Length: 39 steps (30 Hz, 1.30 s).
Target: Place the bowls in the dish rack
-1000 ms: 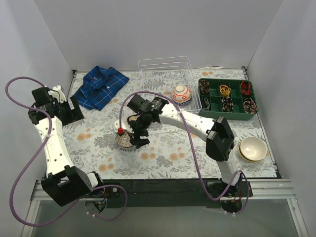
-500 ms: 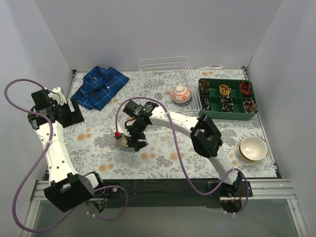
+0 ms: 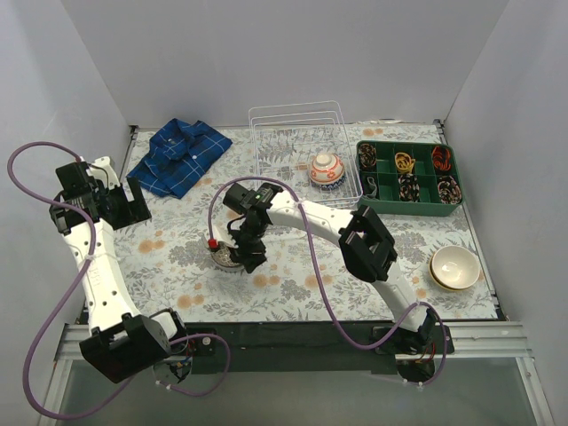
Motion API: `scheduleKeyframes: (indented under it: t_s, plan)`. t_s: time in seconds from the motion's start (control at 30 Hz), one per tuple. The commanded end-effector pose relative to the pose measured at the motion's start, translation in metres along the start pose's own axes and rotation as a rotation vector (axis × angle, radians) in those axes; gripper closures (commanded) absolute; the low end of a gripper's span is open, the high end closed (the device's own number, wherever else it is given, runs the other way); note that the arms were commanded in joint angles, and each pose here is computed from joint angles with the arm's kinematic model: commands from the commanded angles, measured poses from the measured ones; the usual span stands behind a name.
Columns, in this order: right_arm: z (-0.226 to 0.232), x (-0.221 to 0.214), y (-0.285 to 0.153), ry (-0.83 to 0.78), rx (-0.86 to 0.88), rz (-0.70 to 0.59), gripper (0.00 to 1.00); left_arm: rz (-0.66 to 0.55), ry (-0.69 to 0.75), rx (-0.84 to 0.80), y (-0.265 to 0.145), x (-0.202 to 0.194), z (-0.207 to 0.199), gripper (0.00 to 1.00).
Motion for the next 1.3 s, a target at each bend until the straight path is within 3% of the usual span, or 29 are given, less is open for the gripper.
scheduleKeyframes:
  t_s: [0.0,0.73,0.8,1.03,1.27]
  plan:
    - [0.016,0.007,-0.008,0.03,0.064,-0.007,0.51,-0.038,-0.002,-0.015,-0.008,-0.003,-0.003,0.18]
    - [0.025,0.023,-0.031,0.059,0.059,-0.01,0.8,-0.047,-0.039,-0.067,0.003,-0.006,-0.008,0.19]
    - [0.024,0.024,-0.03,0.067,0.054,-0.008,0.8,-0.048,-0.042,-0.076,0.004,-0.006,-0.009,0.19]
    - [0.024,0.026,-0.026,0.044,0.046,0.006,0.59,-0.037,-0.036,-0.079,0.01,-0.006,-0.008,0.19]
    - [0.013,0.026,-0.018,0.066,0.027,0.01,0.62,-0.036,-0.03,-0.077,0.011,-0.007,-0.007,0.19]
Point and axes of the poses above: each gripper's point midway between its finger pads, its own y axis out along the fingers, its own z axis along the line the jaws close on, x = y × z, the point moved 6 cm from there along -y, back along the fingers, and after that the axes turned 4 degrees about -y, right-handed, at the moved point
